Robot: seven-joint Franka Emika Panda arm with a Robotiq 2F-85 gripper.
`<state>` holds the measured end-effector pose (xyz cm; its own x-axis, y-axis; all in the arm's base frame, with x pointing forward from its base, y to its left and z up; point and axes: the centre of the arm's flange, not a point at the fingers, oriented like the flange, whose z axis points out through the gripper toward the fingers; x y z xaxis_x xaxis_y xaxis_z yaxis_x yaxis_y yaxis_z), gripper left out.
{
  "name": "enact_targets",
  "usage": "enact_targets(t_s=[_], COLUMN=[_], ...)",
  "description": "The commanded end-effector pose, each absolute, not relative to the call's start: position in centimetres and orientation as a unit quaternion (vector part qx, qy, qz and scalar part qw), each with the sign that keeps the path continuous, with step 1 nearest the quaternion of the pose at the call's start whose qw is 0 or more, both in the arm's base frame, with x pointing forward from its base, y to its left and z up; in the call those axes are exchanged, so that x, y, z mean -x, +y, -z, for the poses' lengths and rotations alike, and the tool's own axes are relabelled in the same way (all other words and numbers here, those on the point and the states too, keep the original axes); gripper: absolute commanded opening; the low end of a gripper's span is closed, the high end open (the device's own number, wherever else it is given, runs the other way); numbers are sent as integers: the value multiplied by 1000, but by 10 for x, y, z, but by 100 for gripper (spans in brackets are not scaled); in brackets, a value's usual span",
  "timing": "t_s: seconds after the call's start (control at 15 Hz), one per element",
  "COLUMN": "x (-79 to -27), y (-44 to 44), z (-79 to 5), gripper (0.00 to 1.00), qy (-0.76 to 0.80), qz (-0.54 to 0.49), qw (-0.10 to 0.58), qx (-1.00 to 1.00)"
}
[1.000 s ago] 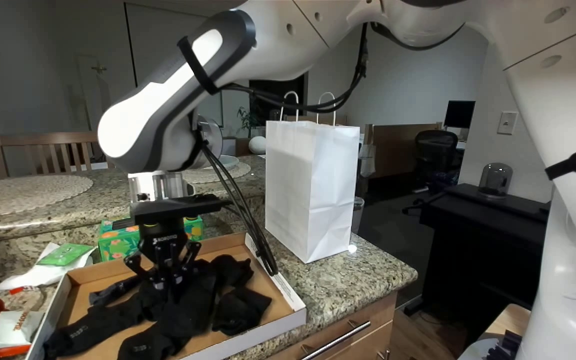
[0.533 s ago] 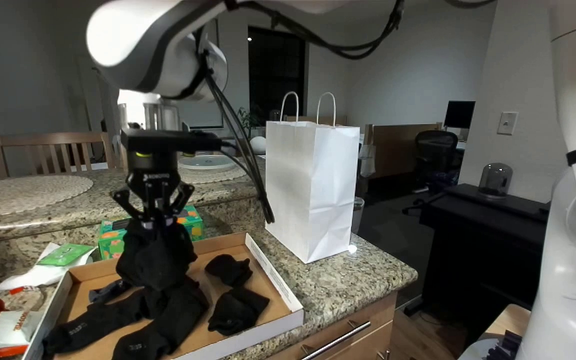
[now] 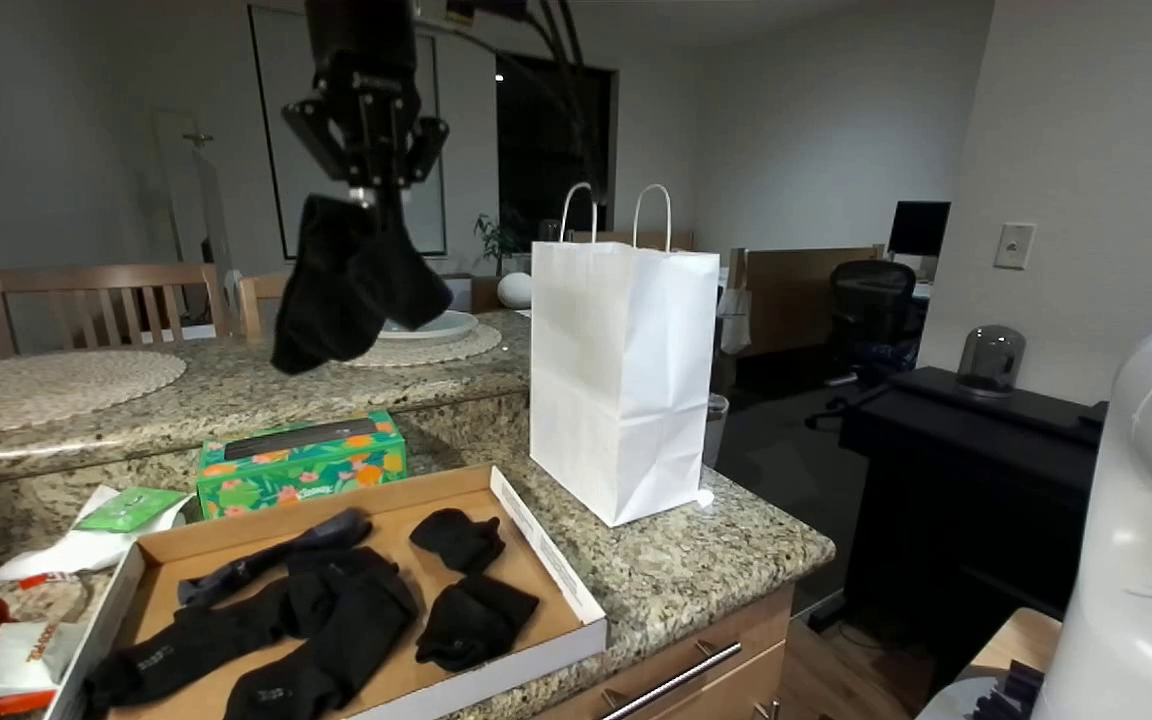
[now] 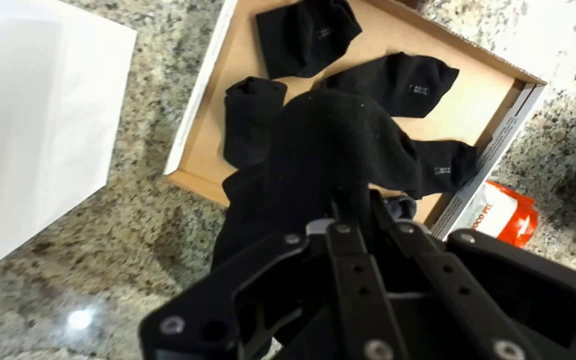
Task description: Put the black socks in the white bag
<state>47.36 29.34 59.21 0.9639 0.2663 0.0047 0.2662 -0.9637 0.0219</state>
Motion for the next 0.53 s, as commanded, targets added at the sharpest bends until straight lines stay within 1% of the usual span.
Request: enact_targets(t_s=[0.0,0.2,0.47], x=[-473,-474,-483], y=[244,196,120], z=[-682,-747,-809], gripper=[10,10,10], qy=[160,146,122], qz=[-35,-62,-93], qw=[35,39,16], qx=[-986,-987,-988])
